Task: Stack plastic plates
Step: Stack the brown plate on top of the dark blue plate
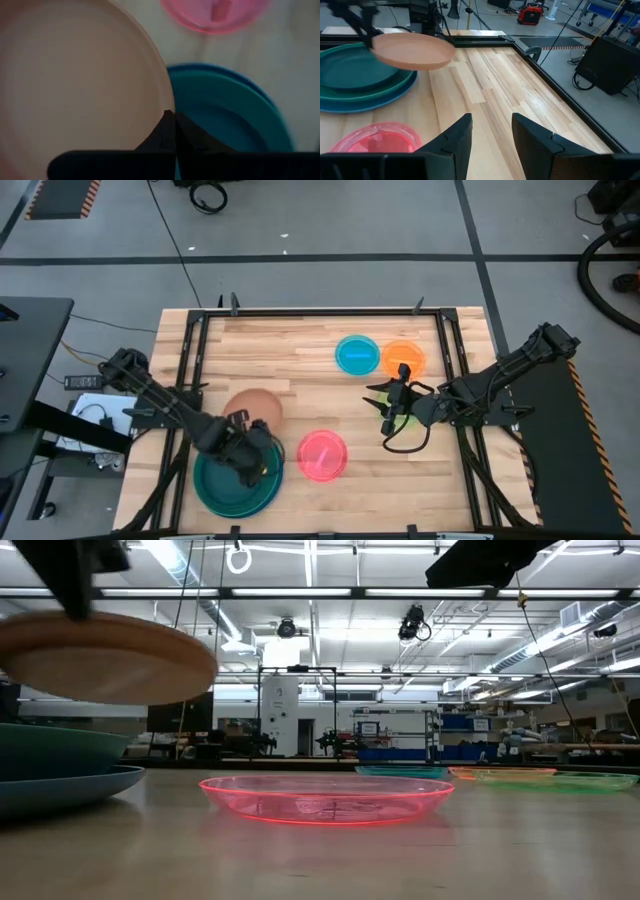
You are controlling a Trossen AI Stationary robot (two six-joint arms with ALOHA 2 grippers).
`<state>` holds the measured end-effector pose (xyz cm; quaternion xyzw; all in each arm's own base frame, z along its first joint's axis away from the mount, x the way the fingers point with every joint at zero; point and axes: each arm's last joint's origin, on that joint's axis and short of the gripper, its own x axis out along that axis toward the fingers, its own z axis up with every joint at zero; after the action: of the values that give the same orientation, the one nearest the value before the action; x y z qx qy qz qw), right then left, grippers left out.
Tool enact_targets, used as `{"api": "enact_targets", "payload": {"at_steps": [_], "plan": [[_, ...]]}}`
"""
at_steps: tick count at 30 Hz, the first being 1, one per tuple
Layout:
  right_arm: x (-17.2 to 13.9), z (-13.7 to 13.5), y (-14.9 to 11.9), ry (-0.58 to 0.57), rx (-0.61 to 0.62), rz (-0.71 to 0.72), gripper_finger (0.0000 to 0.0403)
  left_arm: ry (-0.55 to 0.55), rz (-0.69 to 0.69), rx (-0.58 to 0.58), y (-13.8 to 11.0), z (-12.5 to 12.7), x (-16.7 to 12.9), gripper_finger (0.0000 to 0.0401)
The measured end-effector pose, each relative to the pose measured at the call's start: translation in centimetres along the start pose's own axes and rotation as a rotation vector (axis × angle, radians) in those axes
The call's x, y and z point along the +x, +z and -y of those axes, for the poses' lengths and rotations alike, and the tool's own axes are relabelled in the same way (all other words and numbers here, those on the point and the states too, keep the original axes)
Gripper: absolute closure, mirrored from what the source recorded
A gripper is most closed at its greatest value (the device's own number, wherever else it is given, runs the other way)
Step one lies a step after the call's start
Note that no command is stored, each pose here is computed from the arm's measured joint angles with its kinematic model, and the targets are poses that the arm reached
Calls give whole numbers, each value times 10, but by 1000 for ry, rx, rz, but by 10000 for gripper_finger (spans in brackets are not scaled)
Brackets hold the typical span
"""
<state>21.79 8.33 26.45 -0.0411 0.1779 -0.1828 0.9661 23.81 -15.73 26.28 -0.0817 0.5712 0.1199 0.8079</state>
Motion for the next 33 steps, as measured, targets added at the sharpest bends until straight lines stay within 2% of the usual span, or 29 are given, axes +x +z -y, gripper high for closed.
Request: {"api": "enact_targets", "payload": {"at_steps": [7,16,26,33], "plan": [[0,0,0,0,1,1,253,-92,-44,-71,-31,27,-15,401],[0,0,2,3,15,15,253,-141,-61,-145,-63,46,-28,401],[0,0,2,2,12,16,253,-277,-25,-243,-62,60,-32,401],[0,0,2,2,9,16,253,-261,-33,-260,-62,63,-27,401]]}}
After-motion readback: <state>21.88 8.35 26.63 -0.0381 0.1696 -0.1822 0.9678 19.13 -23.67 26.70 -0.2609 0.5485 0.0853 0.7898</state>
